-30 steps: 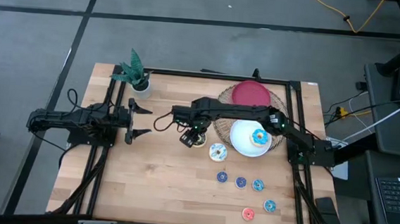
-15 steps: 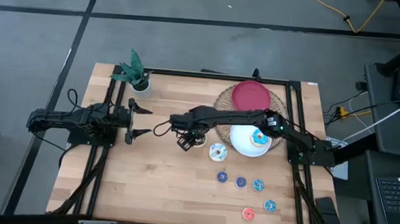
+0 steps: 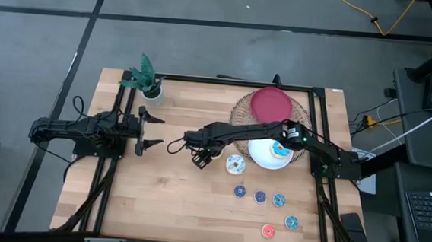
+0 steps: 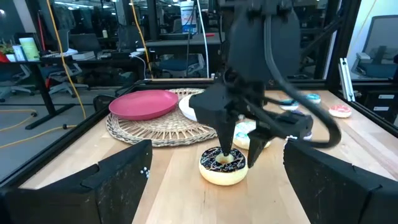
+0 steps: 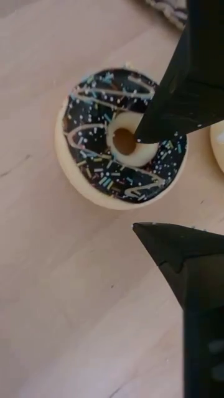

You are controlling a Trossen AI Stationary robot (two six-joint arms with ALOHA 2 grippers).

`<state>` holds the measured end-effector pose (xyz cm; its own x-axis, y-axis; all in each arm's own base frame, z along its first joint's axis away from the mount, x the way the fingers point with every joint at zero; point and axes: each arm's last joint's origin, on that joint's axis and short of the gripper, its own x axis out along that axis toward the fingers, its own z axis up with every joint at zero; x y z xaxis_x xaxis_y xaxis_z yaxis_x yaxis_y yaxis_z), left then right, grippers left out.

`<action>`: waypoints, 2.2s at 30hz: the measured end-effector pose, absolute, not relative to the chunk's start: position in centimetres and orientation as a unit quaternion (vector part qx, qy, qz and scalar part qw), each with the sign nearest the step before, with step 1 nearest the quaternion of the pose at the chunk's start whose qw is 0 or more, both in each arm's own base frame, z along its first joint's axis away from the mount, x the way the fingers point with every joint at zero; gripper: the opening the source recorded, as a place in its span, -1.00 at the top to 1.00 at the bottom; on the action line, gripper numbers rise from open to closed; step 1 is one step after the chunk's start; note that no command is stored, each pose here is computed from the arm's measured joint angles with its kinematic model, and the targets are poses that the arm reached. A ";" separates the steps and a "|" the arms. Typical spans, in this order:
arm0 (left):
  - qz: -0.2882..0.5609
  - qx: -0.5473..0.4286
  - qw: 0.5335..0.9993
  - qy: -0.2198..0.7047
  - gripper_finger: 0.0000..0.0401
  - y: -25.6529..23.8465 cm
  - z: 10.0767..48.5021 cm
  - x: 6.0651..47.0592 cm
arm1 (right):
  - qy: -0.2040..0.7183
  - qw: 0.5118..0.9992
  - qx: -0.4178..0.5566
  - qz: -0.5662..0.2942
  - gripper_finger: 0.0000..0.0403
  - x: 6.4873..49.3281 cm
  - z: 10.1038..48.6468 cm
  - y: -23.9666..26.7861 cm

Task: Pick & Place donuts
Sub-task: Put the big black donut on the white plate

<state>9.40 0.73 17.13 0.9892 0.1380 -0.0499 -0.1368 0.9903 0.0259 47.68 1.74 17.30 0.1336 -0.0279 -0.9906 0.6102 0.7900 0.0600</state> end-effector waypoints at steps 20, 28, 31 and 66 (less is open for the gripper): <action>0.069 0.011 0.997 0.026 -0.76 0.7 17.1 9.4 | 0.624 0.718 0.227 -0.210 0.16 47.6 16.1 2.1; 0.069 0.011 0.997 0.026 -0.76 0.7 17.1 9.4 | 0.627 0.720 0.217 -0.202 0.51 47.5 16.1 2.1; 0.069 0.011 0.997 0.026 -0.76 0.7 17.1 9.4 | 0.628 0.720 0.217 -0.202 0.57 47.5 16.1 2.1; 0.069 0.011 0.997 0.026 -0.76 0.7 17.1 9.4 | 0.641 0.735 0.162 -0.153 0.72 47.5 21.7 2.1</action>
